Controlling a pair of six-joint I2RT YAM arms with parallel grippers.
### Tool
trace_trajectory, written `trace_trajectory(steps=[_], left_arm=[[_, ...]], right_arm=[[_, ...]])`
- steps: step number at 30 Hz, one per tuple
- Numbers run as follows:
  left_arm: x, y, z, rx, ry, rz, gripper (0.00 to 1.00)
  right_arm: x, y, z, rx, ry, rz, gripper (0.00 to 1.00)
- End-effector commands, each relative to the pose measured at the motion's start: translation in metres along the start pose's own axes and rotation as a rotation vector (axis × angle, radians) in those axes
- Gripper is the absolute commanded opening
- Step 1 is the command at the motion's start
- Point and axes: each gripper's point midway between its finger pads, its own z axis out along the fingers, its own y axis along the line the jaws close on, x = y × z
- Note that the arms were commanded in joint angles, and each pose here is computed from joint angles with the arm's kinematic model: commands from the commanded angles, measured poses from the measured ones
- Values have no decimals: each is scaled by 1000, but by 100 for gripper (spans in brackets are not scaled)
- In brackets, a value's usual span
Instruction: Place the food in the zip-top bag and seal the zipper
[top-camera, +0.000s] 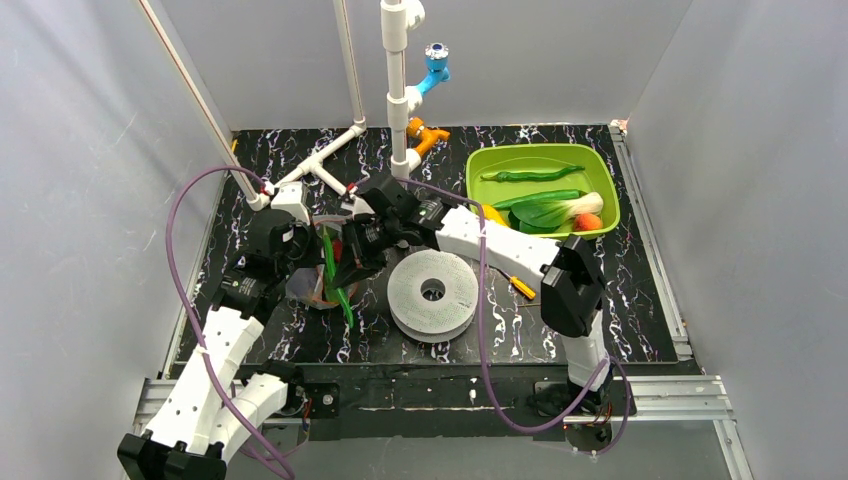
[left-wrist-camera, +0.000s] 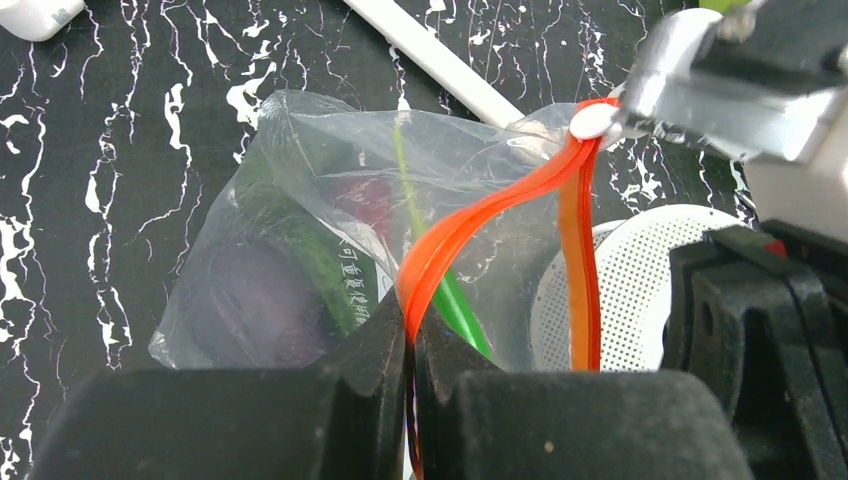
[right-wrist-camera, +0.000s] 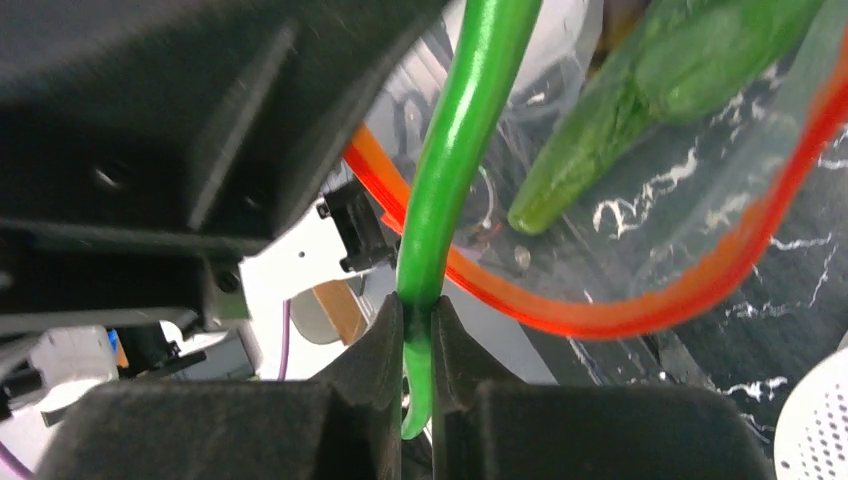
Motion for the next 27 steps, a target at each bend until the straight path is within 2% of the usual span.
trace_trajectory(steps=[1,5,12,16,20,27], left_arm=[[-7,-3,-4,19,-45,1,0],[-8,-4,-4,26,-44,3,0],[-5,-6,-1,34,-31,2,0],[-6,-4,-1,25,-32,3,0],[-5,-4,0,23,-29,3,0],[-3,-2,2,10,-18,5,0]], right_arm=[[-45,19,-1,-6,-151,-84,17],[-70,7,5,30,-239,-108,29],[-94,-1,8,75,-333,-119,38],[-96,-9,9,114,-338,-153,43],[-80,-13,3,149,-286,-208,43],[-23,-49,-9,322,-212,-336,43]])
